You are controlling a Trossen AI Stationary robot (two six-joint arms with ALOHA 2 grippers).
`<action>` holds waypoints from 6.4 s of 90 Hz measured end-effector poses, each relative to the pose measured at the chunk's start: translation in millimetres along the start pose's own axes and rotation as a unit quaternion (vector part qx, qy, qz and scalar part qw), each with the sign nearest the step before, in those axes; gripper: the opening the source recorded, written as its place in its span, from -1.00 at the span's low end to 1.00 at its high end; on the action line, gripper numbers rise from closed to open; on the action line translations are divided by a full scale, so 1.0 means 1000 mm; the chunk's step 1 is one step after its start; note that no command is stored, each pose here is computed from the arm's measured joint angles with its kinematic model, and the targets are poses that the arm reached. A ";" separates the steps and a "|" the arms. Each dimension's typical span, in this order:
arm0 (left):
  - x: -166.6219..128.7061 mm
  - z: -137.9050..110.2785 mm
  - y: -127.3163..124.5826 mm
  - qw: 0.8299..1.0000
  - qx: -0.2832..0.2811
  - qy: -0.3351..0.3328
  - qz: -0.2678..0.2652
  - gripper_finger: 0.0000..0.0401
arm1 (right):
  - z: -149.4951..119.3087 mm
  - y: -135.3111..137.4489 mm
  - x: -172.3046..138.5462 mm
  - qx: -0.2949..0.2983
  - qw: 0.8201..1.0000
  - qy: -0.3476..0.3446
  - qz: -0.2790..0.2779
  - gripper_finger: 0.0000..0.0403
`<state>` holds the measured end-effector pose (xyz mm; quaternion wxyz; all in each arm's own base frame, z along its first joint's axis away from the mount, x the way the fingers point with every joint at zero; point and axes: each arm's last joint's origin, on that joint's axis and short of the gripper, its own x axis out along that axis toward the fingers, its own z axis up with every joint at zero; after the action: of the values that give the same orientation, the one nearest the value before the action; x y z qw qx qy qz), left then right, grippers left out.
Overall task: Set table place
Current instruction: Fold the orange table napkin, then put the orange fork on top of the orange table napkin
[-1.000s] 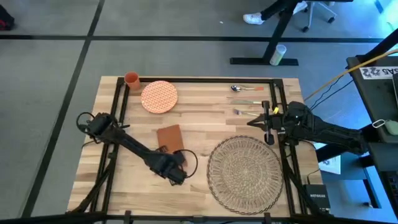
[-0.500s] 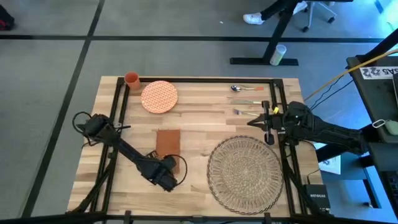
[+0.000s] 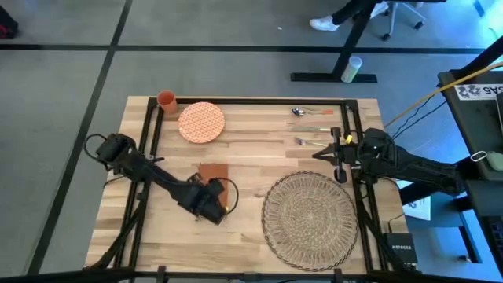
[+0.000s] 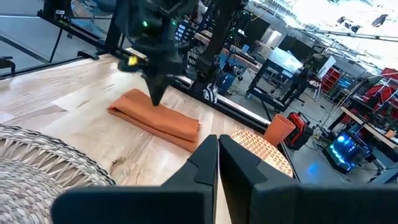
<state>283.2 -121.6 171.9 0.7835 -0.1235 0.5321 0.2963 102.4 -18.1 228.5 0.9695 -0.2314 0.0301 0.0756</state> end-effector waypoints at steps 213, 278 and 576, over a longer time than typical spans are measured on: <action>0.000 0.074 0.064 0.941 0.004 -0.297 -0.161 -1.00 | -0.021 -0.061 0.039 0.030 0.862 0.491 -0.122 -1.00; 0.029 0.111 0.128 0.882 -0.007 -0.400 -0.250 -1.00 | -0.067 -0.066 0.060 0.065 0.836 0.544 -0.005 -0.88; 0.033 0.097 0.117 0.911 0.097 -0.388 -0.104 -1.00 | -0.109 0.013 0.268 0.671 0.697 0.246 -0.051 -1.00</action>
<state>295.6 31.7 195.3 0.9627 0.0230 0.1965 0.1846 362.7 -20.6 101.0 0.8278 0.4695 0.2981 -0.0735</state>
